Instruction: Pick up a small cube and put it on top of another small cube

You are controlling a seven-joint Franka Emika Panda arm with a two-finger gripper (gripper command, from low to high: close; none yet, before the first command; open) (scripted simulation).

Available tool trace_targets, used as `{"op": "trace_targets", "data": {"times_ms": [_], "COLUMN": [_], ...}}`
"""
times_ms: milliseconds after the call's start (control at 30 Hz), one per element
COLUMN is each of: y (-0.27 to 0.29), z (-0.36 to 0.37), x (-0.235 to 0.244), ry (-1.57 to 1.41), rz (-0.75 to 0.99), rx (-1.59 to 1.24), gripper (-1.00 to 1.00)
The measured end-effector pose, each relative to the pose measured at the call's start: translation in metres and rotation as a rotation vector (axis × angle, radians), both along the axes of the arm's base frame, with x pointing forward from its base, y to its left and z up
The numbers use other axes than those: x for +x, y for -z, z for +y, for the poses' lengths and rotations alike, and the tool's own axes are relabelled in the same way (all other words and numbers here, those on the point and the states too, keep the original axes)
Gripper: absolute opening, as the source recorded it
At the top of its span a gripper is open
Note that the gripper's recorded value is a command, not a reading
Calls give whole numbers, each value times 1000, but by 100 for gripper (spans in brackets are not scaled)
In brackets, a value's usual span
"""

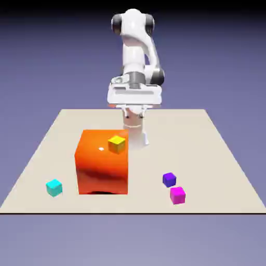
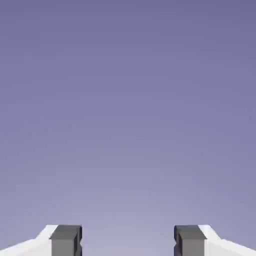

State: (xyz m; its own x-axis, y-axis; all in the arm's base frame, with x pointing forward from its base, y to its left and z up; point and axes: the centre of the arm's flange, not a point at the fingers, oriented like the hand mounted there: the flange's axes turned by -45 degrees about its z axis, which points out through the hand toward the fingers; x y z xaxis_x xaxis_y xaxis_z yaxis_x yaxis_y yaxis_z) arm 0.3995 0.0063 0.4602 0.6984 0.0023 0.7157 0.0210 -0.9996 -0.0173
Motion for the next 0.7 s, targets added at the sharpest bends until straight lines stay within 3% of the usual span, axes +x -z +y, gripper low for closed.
{"op": "trace_targets", "data": {"times_ms": [400, 700], "y": [99, 204], "z": [19, 50], "x": [89, 129], "ry": [391, 719], "rz": [379, 711], "rx": [429, 756], "gripper": [0, 0]}}
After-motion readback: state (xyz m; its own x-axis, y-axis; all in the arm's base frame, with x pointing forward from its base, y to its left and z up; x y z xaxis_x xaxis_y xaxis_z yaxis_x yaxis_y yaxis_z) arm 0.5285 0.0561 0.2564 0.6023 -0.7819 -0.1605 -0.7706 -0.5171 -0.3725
